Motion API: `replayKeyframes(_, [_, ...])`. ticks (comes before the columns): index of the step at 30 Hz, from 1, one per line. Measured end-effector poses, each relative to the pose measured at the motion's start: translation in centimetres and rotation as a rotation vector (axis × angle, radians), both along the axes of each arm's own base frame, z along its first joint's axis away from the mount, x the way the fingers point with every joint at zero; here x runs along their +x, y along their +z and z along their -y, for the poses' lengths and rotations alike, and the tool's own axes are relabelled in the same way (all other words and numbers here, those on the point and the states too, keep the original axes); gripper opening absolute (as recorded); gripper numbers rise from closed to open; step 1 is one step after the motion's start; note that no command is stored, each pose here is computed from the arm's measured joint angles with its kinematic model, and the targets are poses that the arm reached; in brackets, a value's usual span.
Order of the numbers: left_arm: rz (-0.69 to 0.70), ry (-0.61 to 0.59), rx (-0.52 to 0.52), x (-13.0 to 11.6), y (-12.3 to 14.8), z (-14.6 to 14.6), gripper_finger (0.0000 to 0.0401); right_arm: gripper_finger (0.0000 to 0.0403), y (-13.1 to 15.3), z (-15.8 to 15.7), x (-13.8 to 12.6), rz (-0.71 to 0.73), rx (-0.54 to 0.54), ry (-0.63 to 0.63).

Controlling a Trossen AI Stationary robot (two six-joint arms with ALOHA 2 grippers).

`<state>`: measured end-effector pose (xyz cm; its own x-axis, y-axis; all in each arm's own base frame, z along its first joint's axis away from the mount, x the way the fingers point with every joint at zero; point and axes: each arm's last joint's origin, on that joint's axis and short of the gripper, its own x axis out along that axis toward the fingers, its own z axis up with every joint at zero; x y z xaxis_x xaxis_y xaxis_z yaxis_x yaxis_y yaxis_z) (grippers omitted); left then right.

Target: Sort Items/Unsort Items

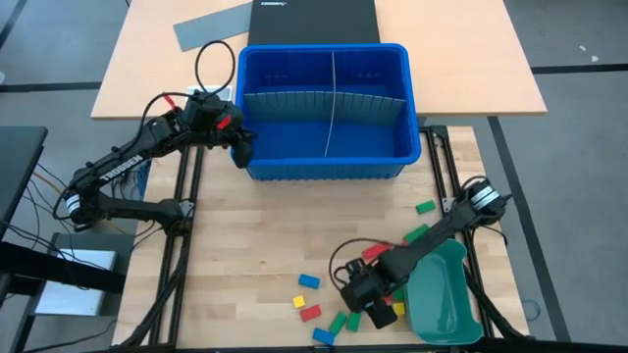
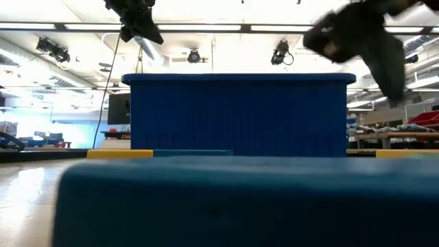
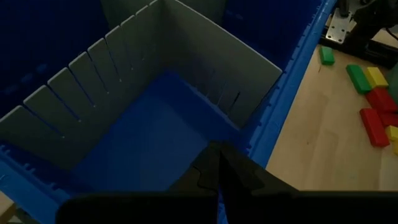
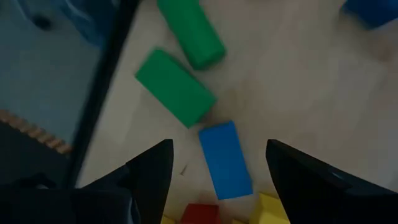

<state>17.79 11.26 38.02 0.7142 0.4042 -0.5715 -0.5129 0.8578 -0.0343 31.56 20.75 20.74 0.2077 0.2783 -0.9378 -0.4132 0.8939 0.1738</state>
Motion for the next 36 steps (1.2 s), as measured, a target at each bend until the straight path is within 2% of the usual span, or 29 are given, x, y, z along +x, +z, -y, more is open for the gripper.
replayKeyframes(11, [-0.014,0.001,-0.010,-0.1,-0.1,0.1,0.0012,0.0258,-5.8,-0.8,0.6,-0.116,-0.167,-0.014])
replayKeyframes(17, [-0.017,0.003,-0.010,-0.1,-0.2,0.1,0.0012,0.0229,-6.3,-0.8,0.7,-0.125,-0.178,-0.012])
replayKeyframes(19, [-0.019,0.003,-0.011,-0.1,-0.2,0.1,0.0012,0.0202,-6.2,-0.7,0.7,-0.121,-0.183,-0.015])
replayKeyframes(23, [-0.020,0.003,-0.012,-0.1,-0.2,0.1,0.0012,0.0119,-6.0,0.3,1.1,-0.147,-0.167,-0.044])
replayKeyframes(25, [-0.020,0.003,-0.012,-0.1,-0.2,0.1,0.0012,0.0117,-5.8,1.0,1.4,-0.166,-0.150,-0.056])
replayKeyframes(28, [-0.020,0.003,-0.011,-0.1,-0.2,0.1,0.0012,0.0117,-5.1,2.9,1.5,-0.195,-0.182,-0.086])
replayKeyframes(36, [-0.019,0.003,-0.012,-0.1,-0.2,0.1,0.0012,0.0117,0.2,9.2,2.1,-0.072,-0.267,-0.214])
